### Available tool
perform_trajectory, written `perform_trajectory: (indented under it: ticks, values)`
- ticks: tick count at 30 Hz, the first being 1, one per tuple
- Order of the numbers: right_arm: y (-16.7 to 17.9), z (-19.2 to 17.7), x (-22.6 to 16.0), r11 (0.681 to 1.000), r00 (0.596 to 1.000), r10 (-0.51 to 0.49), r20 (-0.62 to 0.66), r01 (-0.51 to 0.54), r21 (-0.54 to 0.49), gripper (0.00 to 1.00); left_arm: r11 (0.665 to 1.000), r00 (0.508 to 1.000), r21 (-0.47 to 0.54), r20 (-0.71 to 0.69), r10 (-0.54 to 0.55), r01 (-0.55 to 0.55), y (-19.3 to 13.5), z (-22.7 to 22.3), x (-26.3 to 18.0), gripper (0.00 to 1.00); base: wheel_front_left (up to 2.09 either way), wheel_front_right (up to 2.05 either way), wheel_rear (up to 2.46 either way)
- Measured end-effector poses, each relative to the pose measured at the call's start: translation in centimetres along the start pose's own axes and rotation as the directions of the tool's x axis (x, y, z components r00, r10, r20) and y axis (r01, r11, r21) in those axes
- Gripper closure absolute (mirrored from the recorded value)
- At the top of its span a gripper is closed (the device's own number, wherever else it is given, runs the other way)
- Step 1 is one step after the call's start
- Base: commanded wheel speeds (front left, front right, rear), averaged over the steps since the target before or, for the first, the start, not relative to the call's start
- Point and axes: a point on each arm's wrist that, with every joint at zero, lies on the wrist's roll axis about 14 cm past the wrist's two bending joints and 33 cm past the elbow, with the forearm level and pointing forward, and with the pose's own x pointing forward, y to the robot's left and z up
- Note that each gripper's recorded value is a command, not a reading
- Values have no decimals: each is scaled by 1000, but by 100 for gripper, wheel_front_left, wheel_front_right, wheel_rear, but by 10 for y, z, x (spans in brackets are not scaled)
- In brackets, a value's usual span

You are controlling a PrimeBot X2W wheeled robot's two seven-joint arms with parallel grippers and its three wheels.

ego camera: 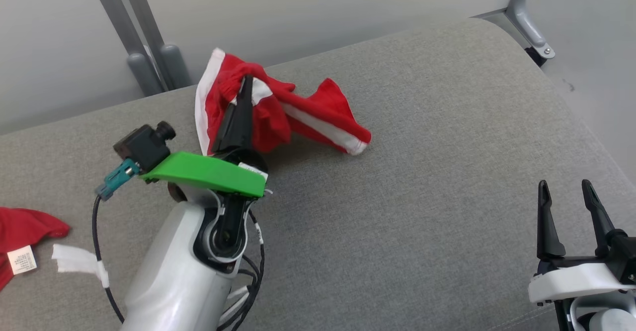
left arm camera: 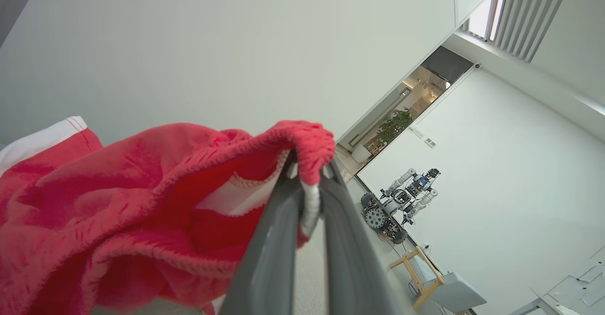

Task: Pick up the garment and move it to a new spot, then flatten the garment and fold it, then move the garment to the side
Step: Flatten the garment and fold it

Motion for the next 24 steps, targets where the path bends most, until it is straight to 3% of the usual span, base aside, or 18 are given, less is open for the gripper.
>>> perform_trajectory:
  ticks: [6, 10, 17, 20, 21, 22, 24]
  values:
    - [6, -2, -2, 1000, 1000, 19, -4, -19, 9, 0, 979, 979, -17, 9, 205, -205, 49, 7, -49, 100, 0, 0, 0]
    - [9, -6, -3, 999, 999, 28, -14, -28, 14, 0, 950, 940, 14, -138, 312, -313, 76, -23, -116, 100, 0, 0, 0]
    - [25, -12, 3, 996, 995, 89, -33, -89, 17, 0, 858, 816, 70, -277, 507, -510, 112, -42, -225, 100, 0, 0, 0]
    - [38, -12, 8, 992, 991, 127, -29, -127, 23, 0, 817, 772, 15, -317, 551, -577, 116, -55, -250, 100, 0, 0, 0]
    - [42, -13, 9, 990, 990, 141, -29, -141, 24, 0, 806, 766, 4, -311, 563, -591, 118, -56, -255, 38, 0, 0, 0]
    - [46, -13, 10, 988, 988, 154, -29, -153, 26, 0, 801, 762, 21, -296, 577, -598, 121, -55, -258, 0, 0, 0, 0]
    - [54, -13, 13, 984, 984, 176, -25, -175, 30, 0, 769, 725, 95, -276, 631, -632, 133, -54, -271, 0, 0, 0, 0]
